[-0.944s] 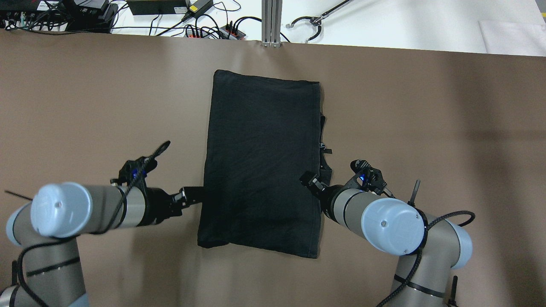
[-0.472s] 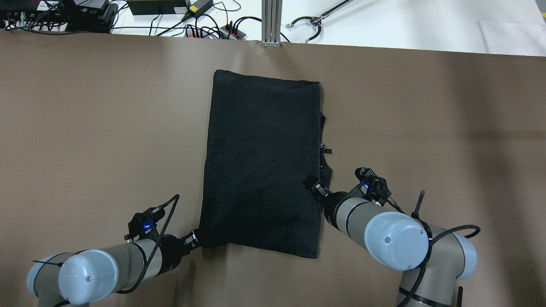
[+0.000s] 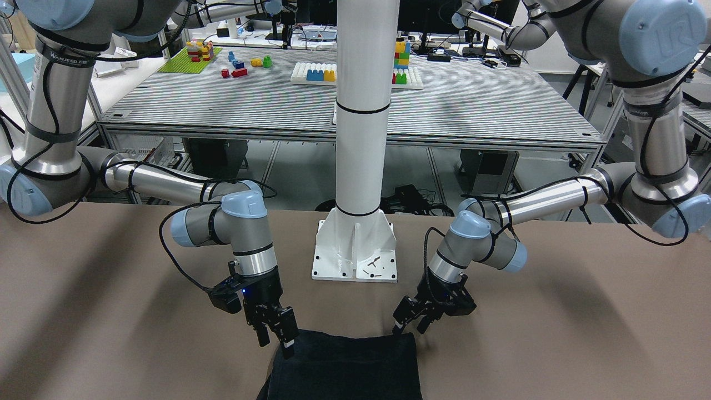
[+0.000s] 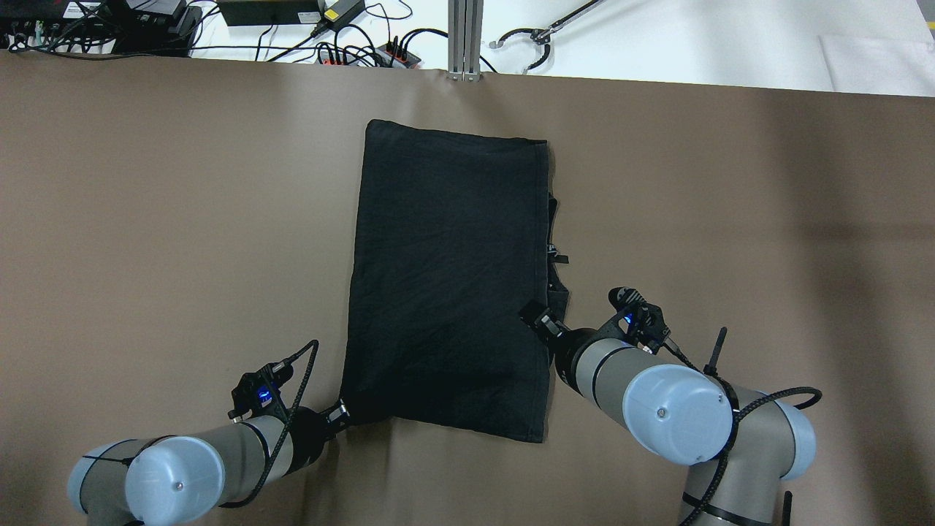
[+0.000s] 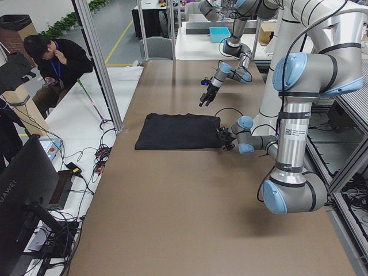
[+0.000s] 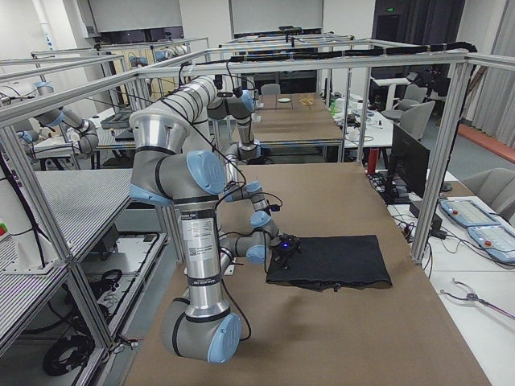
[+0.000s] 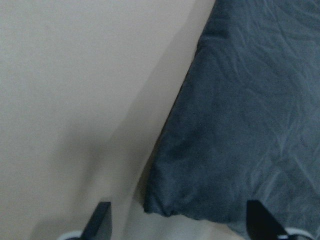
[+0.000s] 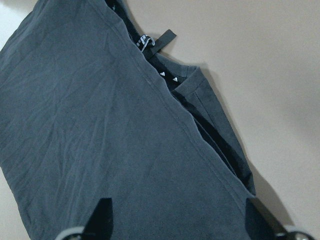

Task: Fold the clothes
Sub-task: 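Move both grippers to the shirt corners nearest the robot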

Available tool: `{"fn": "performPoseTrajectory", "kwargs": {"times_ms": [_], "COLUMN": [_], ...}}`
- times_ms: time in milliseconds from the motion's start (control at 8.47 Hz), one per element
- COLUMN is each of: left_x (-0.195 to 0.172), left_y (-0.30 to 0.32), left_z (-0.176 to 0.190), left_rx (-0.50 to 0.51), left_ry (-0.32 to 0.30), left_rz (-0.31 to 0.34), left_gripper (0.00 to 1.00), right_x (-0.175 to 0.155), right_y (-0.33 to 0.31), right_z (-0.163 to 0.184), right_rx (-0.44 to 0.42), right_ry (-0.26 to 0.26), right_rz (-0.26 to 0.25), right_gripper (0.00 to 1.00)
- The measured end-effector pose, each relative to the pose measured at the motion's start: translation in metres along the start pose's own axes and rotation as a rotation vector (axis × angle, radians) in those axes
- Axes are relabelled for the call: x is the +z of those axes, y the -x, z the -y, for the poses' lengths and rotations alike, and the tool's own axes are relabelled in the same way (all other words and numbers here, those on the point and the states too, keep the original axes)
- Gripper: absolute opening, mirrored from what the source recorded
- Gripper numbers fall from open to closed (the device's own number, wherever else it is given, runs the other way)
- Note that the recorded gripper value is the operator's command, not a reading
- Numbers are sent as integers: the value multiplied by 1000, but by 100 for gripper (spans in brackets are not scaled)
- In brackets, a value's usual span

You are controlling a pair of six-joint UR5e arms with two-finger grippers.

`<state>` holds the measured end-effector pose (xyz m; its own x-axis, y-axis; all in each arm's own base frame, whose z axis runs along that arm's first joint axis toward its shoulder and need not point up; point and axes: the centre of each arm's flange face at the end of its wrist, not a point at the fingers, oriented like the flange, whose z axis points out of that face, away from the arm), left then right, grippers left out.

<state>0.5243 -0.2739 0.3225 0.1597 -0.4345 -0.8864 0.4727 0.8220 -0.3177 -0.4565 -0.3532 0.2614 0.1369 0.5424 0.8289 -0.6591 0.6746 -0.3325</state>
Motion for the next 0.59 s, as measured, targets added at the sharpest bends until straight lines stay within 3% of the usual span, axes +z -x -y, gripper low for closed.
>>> {"fn": "performPoseTrajectory", "kwargs": {"times_ms": [354, 590], "left_x": [11, 16], "left_y": [-4, -6], "left_z": [0, 0], "left_rx": [2, 3], "left_ry": [-41, -52], "left_rz": [-9, -10], "left_gripper": [90, 16], "right_x": [0, 1], "right_y": [0, -1], "right_z": [0, 0], "right_rx": [0, -1], "right_ry": [-1, -1], "right_rz": [-1, -2], "right_gripper": [94, 94]}}
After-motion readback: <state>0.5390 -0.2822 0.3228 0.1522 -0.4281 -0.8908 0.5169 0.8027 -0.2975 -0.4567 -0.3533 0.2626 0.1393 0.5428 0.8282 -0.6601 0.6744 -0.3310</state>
